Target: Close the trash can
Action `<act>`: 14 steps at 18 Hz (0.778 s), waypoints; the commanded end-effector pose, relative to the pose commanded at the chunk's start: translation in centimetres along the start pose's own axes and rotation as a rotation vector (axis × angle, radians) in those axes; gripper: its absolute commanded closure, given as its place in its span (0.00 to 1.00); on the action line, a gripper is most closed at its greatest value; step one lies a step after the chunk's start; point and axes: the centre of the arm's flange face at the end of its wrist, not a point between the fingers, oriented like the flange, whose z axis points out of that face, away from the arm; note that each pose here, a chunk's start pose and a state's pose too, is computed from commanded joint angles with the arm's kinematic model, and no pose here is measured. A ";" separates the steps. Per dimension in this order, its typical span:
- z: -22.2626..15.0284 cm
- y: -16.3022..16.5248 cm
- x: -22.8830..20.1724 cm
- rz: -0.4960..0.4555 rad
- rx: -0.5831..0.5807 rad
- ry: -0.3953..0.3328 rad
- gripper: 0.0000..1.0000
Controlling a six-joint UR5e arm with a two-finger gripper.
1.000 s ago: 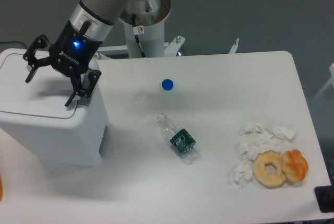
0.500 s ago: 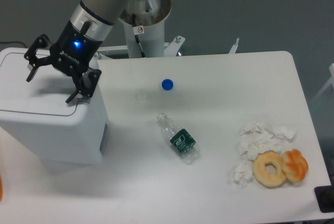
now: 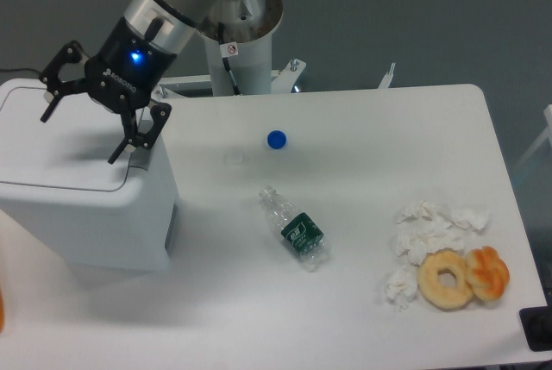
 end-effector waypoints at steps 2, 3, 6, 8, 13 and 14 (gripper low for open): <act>-2.8 -1.4 -2.4 -0.010 0.046 -0.055 0.00; -3.9 -1.8 -3.3 -0.015 0.063 -0.073 0.00; -7.0 -2.8 -6.1 0.004 0.095 -0.167 0.00; -7.7 -2.8 -7.4 0.074 0.070 -0.251 0.00; -8.1 -2.4 -9.6 0.279 -0.045 -0.421 0.00; -8.2 -2.1 -9.9 0.331 -0.082 -0.455 0.00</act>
